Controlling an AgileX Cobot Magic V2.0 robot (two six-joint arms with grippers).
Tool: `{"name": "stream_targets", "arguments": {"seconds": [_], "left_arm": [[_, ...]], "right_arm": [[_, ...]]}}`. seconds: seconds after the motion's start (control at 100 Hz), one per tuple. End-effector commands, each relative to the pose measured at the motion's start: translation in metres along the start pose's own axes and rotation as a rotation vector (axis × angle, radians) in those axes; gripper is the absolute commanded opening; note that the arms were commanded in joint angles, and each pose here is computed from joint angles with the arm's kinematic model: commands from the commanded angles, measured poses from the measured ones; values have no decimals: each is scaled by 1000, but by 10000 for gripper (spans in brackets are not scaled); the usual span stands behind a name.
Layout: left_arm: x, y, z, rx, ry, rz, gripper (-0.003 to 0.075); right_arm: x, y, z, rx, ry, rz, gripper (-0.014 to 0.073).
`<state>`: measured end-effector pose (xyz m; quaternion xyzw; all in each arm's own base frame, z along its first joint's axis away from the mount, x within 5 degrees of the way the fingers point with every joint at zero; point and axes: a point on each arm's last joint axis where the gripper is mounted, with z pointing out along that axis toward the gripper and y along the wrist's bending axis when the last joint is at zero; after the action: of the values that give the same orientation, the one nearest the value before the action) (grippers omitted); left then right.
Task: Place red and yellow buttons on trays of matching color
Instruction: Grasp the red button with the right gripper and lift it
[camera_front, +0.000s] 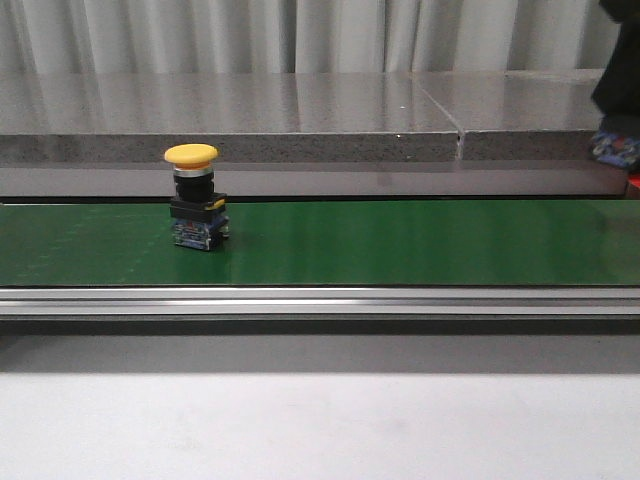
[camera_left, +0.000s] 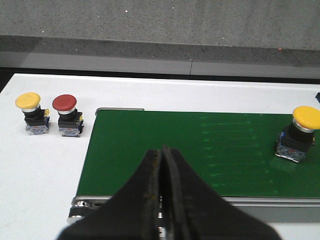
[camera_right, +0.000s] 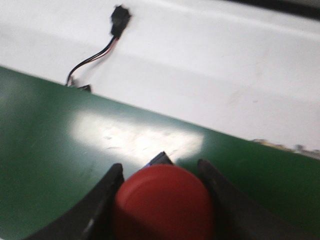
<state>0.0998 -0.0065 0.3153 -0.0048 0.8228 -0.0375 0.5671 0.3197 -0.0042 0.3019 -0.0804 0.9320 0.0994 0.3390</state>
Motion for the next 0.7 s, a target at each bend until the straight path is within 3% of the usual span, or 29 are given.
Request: {"name": "stream_targets", "arguments": {"seconds": [0.0,0.19,0.36,0.5,0.69], "left_arm": [[-15,-2,-3,20,-96,0,-19],[-15,-2,-3,20,-96,0,-19],[-15,-2,-3,20,-96,0,-19],[-15,-2,-3,20,-96,0,-19],[-15,-2,-3,20,-96,0,-19]], "right_arm": [[-21,-25,-35,87,-142,41,141],[-26,-90,-62,257,-249,219,141],[-23,-136,-69,362,-290,299,141],[-21,-169,-60,431,-318,341,141],[-23,-200,-31,432,-282,369,141]]}}
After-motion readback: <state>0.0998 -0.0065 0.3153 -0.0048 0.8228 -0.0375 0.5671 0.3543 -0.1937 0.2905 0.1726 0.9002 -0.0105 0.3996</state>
